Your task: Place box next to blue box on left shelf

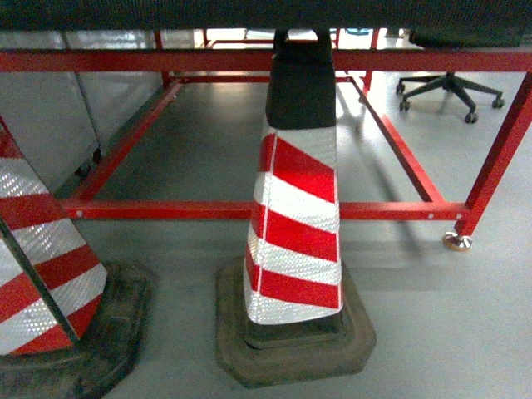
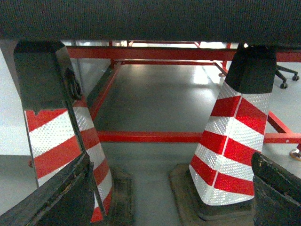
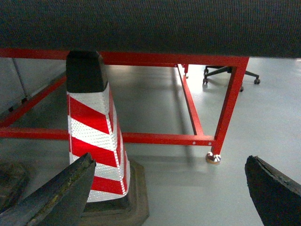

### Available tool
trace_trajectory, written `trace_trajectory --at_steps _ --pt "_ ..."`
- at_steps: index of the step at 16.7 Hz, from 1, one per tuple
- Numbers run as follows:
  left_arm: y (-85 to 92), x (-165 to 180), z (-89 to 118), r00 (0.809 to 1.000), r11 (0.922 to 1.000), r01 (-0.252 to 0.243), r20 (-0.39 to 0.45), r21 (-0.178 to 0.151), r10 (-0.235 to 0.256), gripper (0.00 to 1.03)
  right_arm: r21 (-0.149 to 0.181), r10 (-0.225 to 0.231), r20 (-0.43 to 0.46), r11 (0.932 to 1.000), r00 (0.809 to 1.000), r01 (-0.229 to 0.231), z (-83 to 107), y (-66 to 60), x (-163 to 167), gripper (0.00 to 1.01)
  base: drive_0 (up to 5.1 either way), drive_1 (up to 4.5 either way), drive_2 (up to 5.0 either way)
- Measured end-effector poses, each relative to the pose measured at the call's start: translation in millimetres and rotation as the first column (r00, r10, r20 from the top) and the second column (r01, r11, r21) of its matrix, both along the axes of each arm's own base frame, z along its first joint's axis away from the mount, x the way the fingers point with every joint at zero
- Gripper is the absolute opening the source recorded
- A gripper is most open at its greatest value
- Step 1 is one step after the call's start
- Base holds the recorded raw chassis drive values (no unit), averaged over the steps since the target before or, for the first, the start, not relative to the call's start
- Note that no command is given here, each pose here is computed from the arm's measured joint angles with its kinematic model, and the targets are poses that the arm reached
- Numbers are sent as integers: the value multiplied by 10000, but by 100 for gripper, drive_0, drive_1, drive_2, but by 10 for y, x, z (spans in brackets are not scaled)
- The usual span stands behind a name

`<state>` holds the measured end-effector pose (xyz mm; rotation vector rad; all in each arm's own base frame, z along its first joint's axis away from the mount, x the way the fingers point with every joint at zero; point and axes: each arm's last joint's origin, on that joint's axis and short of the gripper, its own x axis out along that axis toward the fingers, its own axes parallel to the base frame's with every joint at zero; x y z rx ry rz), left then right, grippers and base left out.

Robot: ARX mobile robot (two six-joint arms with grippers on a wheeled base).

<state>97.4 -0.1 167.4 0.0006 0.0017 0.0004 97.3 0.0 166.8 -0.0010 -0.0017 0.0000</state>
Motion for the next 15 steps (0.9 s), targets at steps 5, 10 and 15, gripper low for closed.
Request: trace_trajectory --at_steps 5,10,15 --pt "0 0 1 10000 10000 4 8 -4 -4 98 4 8 -4 10000 10000 -8 0 0 0 98 0 0 0" --pt "0 0 0 10000 10000 11 4 0 -11 98 4 -4 0 10000 10000 4 0 0 0 98 0 0 0" --pt "0 0 1 10000 10000 8 8 -4 -8 98 0 -4 8 10000 10000 4 1 0 0 98 0 0 0"
